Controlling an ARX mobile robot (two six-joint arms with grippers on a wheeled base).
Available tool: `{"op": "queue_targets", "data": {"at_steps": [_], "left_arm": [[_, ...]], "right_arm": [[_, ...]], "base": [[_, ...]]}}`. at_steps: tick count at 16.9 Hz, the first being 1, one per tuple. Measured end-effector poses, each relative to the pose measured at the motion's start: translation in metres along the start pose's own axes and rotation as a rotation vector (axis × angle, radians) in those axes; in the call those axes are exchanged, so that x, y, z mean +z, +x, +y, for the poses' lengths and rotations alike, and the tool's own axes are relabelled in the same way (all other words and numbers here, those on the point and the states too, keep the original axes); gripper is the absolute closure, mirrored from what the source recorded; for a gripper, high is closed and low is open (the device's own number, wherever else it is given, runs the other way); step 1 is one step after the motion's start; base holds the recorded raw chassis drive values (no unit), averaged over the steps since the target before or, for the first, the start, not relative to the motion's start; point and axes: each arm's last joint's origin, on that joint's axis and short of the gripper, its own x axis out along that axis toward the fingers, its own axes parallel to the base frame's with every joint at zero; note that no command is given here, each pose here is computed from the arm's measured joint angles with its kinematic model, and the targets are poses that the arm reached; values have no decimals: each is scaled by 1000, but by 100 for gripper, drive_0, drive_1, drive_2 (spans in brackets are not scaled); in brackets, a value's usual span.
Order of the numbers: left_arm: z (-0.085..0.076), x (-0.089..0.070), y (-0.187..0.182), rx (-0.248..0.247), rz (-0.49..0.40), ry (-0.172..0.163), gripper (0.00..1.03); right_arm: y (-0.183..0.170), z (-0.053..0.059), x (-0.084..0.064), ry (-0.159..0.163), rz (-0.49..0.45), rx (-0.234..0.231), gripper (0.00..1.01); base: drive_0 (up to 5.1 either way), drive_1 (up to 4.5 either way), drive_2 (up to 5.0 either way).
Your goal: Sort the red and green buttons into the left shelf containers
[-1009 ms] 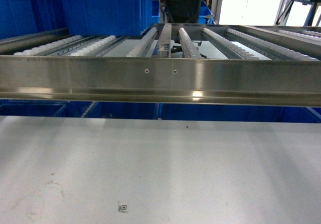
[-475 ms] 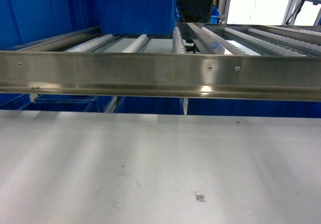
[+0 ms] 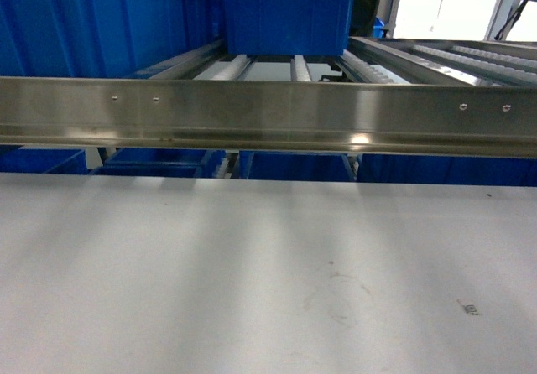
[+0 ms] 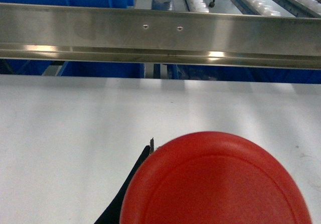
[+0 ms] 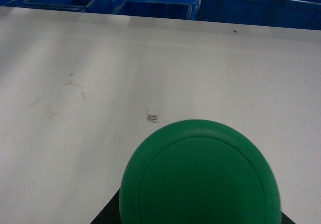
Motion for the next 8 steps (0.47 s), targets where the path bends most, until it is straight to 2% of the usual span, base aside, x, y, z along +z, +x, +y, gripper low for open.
{"op": "queue_targets", "data": {"at_steps": [8], "left_arm": [[0, 0, 0, 0, 0, 0, 77]], "right_arm": [[0, 0, 0, 0, 0, 0, 75]], "base": [[-492, 144, 332]]}}
